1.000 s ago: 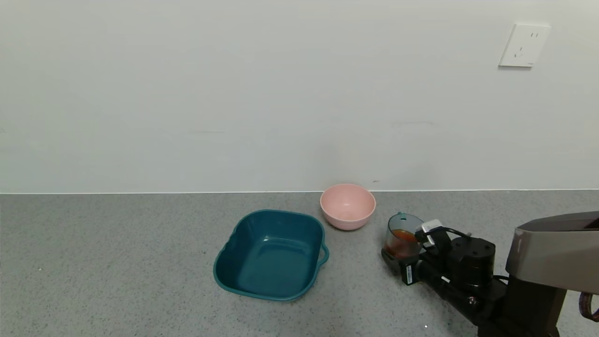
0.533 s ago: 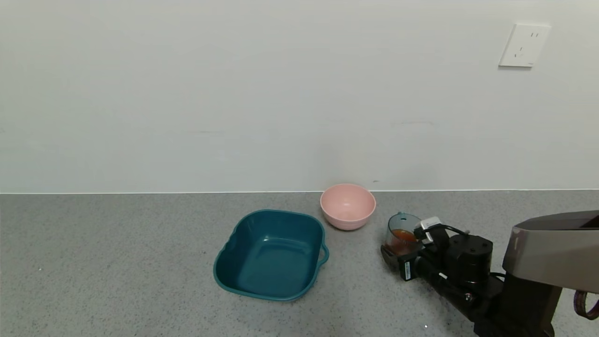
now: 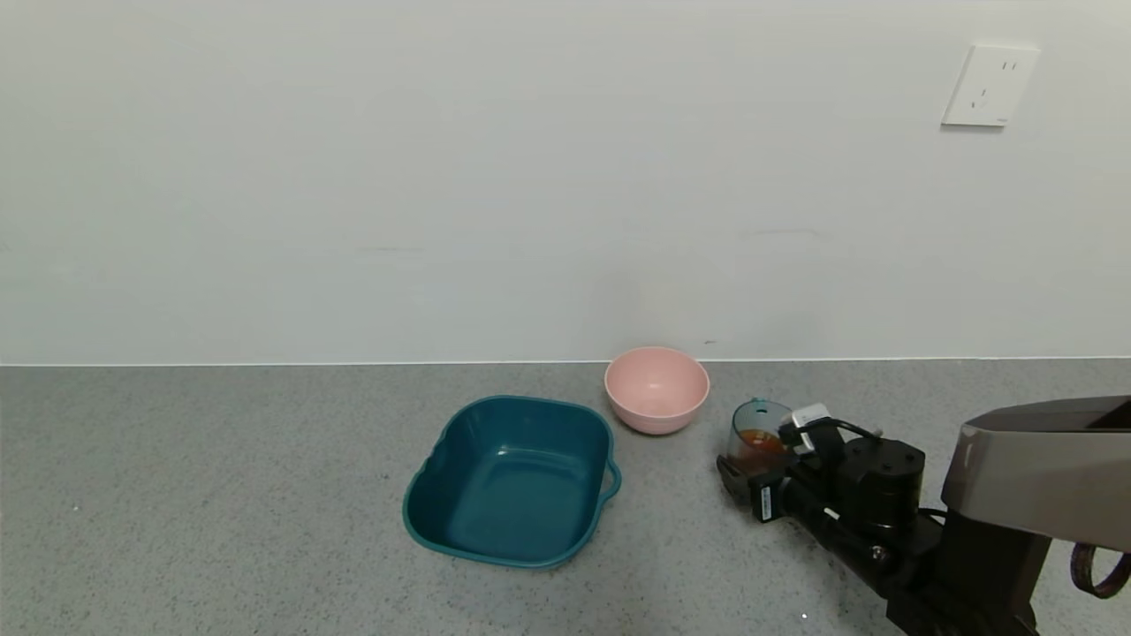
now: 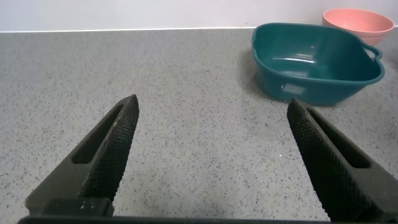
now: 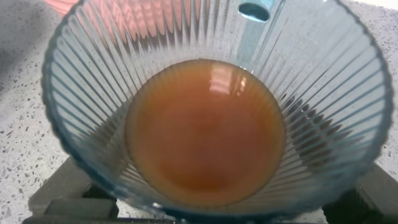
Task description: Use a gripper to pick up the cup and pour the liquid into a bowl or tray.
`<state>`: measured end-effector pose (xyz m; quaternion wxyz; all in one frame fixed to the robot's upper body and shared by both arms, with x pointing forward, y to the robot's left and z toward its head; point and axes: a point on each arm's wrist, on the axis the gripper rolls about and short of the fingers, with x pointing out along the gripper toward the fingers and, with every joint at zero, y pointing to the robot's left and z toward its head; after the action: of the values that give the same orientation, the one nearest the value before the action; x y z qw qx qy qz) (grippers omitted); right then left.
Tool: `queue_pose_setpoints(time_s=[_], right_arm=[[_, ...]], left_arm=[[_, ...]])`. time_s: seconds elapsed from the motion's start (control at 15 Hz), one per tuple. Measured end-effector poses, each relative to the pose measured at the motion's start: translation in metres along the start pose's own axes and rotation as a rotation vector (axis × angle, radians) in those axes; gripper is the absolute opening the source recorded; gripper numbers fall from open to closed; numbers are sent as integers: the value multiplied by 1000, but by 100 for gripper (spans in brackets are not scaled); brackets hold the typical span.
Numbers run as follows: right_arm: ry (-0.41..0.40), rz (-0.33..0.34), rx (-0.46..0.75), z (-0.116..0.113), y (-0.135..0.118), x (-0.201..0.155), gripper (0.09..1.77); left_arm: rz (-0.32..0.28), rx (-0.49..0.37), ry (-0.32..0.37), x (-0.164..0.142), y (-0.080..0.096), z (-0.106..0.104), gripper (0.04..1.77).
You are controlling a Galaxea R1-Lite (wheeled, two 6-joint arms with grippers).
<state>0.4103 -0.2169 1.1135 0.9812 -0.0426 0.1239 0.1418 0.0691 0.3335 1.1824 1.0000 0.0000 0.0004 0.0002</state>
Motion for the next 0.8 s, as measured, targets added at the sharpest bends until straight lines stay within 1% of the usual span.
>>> queue_pose_setpoints(time_s=[0.2, 0.27, 0.33, 0.4, 0.8], right_arm=[[0, 0, 0, -1, 0, 1, 171], [0, 0, 0, -1, 0, 1, 164], [-5, 0, 1, 0, 0, 1, 146], [-5, 0, 1, 0, 0, 1, 139], [-5, -1, 1, 0, 0, 1, 136]], left_arm=[[0, 0, -1, 0, 0, 0, 172], [0, 0, -1, 0, 0, 0, 172], [0, 0, -1, 0, 0, 0, 172], [0, 0, 0, 0, 0, 0, 172], [0, 0, -1, 0, 0, 0, 172]])
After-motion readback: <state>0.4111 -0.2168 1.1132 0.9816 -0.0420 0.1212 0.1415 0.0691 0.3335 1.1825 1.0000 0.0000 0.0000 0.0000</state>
